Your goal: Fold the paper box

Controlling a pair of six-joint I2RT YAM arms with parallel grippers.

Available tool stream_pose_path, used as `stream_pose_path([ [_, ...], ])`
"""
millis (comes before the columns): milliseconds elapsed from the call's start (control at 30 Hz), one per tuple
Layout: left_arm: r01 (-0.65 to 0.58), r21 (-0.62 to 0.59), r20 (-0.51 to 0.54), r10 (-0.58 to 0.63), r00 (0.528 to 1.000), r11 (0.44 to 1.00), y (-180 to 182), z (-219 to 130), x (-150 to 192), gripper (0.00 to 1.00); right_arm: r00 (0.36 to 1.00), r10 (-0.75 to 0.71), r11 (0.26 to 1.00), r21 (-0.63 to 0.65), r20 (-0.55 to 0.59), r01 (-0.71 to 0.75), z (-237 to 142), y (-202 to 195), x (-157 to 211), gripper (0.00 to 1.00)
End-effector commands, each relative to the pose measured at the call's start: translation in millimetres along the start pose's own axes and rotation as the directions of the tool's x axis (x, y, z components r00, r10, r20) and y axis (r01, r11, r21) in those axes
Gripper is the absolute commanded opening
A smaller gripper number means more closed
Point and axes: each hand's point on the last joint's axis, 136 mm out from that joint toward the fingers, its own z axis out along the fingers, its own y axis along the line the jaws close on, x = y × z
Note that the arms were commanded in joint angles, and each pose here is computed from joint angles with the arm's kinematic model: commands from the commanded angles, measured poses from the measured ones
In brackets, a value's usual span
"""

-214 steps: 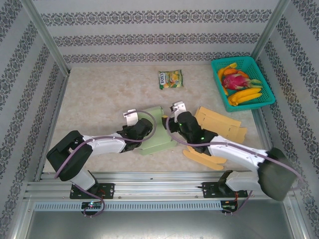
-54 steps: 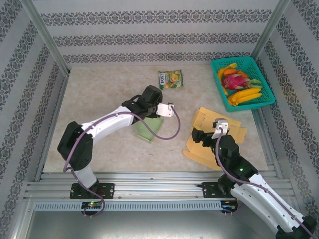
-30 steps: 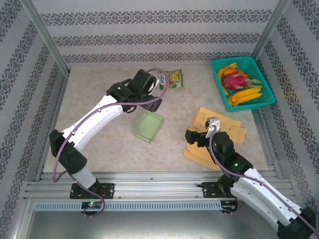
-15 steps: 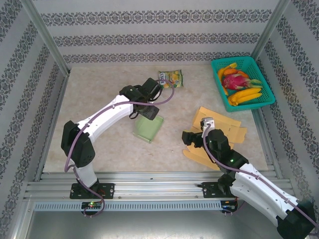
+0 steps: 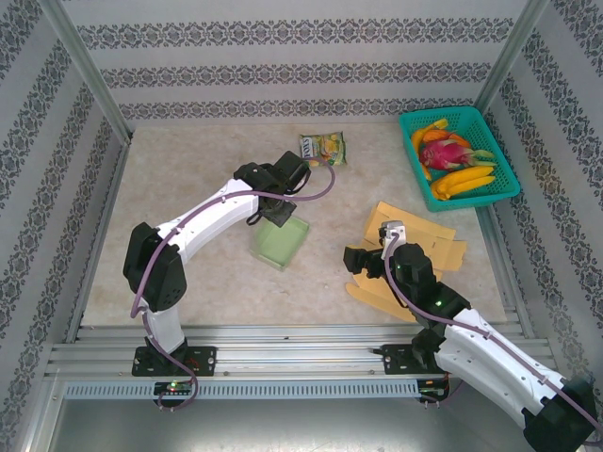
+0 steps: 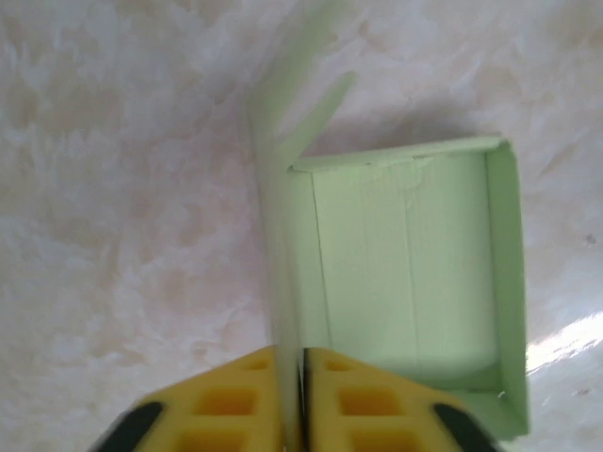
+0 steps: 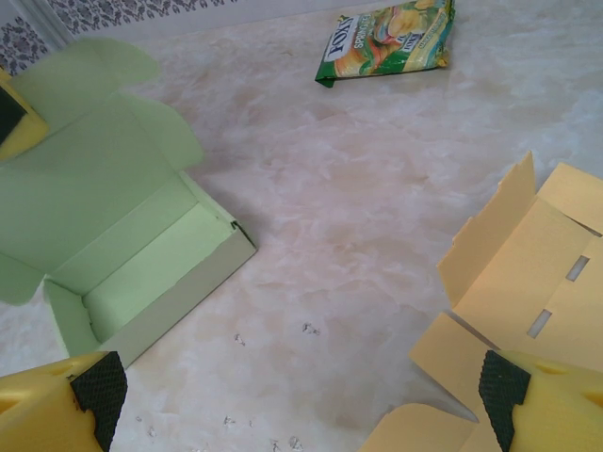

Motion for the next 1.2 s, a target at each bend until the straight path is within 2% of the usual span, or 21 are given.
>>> stream_pose_path([
  [0, -0.056, 0.005, 0.015, 0.056, 0.998, 0.998, 6.5, -11.2, -3.5, 0.0, 0.999, -0.021, 0.999, -0.037, 0.049, 0.023, -1.5, 8.8, -16.5, 0.98],
  [167, -0.17, 0.005, 0.11, 0.169, 0.979, 0.985, 8.4, -31.8, -19.2, 0.0, 0.994, -0.087, 0.994, -0.066, 0.072, 0.092, 5.5, 16.0, -20.3, 0.98],
  [300, -0.314, -0.02, 0.246, 0.309, 0.919, 0.949, 8.5, -58.7, -33.4, 0.0, 0.971, -0.195, 0.973, -0.097, 0.137, 0.209, 8.9, 30.4, -41.0, 0.98],
  [367, -0.408, -0.013, 0.322, 0.39, 0.863, 0.913, 0.8, -72.9, -35.2, 0.0, 0.947, -0.247, 0.964, -0.05, 0.207, 0.262, 10.8, 28.6, -58.5, 0.98],
  [467, -0.552, -0.024, 0.454, 0.501, 0.737, 0.834, -15.1, -93.6, -28.7, 0.0, 0.879, -0.331, 0.931, -0.031, 0.344, 0.363, 16.0, 34.6, -85.6, 0.98],
  [533, -0.637, -0.043, 0.539, 0.554, 0.634, 0.77, -27.2, -109.2, -17.5, 0.0, 0.861, -0.363, 0.904, -0.09, 0.357, 0.418, 27.0, 42.5, -97.3, 0.98],
  [600, -0.663, -0.071, 0.592, 0.567, 0.574, 0.745, -30.2, -118.5, -10.3, 0.0, 0.85, -0.408, 0.86, -0.172, 0.333, 0.48, 38.8, 53.0, -101.2, 0.96],
  [667, -0.658, -0.084, 0.623, 0.555, 0.551, 0.748, -27.8, -124.1, -5.1, 0.0, 0.802, -0.49, 0.776, -0.247, 0.342, 0.58, 43.6, 66.0, -98.6, 0.91],
  [733, -0.654, -0.11, 0.633, 0.56, 0.534, 0.748, -24.8, -123.3, 1.4, 0.0, 0.714, -0.577, 0.658, -0.292, 0.397, 0.694, 41.4, 79.2, -93.0, 0.85],
  [767, -0.66, -0.121, 0.635, 0.569, 0.523, 0.742, -24.8, -120.4, 5.5, 0.0, 0.688, -0.596, 0.624, -0.301, 0.413, 0.721, 41.5, 81.8, -93.0, 0.8],
  [833, -0.668, -0.153, 0.637, 0.59, 0.497, 0.728, -24.7, -115.4, 10.5, 0.0, 0.671, -0.62, 0.585, -0.33, 0.408, 0.741, 46.2, 84.6, -93.1, 0.67],
  [900, -0.665, -0.167, 0.651, 0.588, 0.48, 0.728, -25.2, -115.3, 10.3, 0.0, 0.653, -0.645, 0.532, -0.38, 0.397, 0.756, 50.8, 90.2, -87.9, 0.6],
  [967, -0.657, -0.163, 0.668, 0.572, 0.475, 0.736, -25.6, -117.7, 8.1, 0.0, 0.618, -0.661, 0.452, -0.432, 0.426, 0.781, 50.5, 98.8, -79.1, 0.49],
  [1033, -0.657, -0.163, 0.671, 0.571, 0.473, 0.736, -25.6, -117.3, 7.4, 0.0, 0.603, -0.66, 0.408, -0.461, 0.448, 0.788, 51.4, 103.6, -73.6, 0.47],
  [1167, -0.664, -0.159, 0.673, 0.572, 0.469, 0.731, -28.1, -114.2, 9.2, 0.0, 0.608, -0.672, 0.376, -0.512, 0.423, 0.772, 62.4, 103.8, -63.2, 0.46],
])
